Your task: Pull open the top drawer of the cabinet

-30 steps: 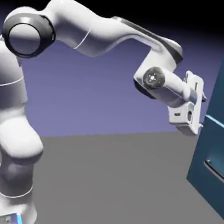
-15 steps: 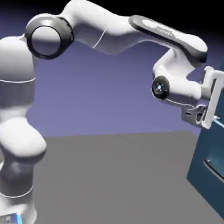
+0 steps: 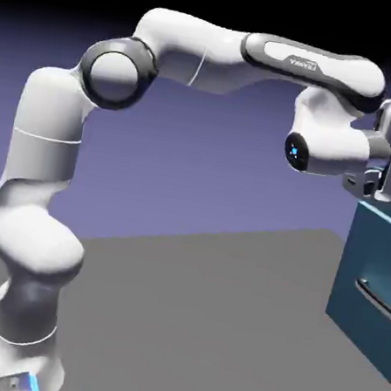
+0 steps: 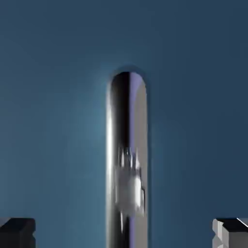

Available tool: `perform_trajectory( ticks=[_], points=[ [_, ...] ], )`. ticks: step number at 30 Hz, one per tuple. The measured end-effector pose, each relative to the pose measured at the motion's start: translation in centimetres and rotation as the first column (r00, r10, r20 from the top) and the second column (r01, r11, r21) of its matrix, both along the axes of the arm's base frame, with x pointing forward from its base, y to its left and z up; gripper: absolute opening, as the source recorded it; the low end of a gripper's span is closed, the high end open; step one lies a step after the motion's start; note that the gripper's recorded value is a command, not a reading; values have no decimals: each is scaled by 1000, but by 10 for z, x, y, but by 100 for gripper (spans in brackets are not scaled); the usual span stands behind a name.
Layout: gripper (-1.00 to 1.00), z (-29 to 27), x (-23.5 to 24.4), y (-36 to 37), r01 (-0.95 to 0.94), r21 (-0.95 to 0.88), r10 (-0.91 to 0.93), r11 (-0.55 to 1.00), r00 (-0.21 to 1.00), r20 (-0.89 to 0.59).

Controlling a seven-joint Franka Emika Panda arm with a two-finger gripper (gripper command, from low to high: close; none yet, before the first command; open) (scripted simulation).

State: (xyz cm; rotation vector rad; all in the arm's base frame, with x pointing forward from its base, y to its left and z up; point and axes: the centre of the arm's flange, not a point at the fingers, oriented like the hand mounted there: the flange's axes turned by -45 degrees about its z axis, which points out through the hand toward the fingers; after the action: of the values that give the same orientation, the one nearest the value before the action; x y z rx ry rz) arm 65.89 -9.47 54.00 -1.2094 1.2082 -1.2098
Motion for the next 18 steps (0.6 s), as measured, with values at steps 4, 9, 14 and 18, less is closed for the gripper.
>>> perform_trajectory(
  ticks=[4,9,14,18],
  points=[
    [-100,-1,-4,0,-1,1,1,1000,1000,0],
    [-100,0,-50,0,-1,1,1,1000,1000,0],
    [-100,0,-98,0,-1,1,1,1000,1000,1],
    [-100,0,-137,0,-2,1,2,1000,1000,1]
  ],
)
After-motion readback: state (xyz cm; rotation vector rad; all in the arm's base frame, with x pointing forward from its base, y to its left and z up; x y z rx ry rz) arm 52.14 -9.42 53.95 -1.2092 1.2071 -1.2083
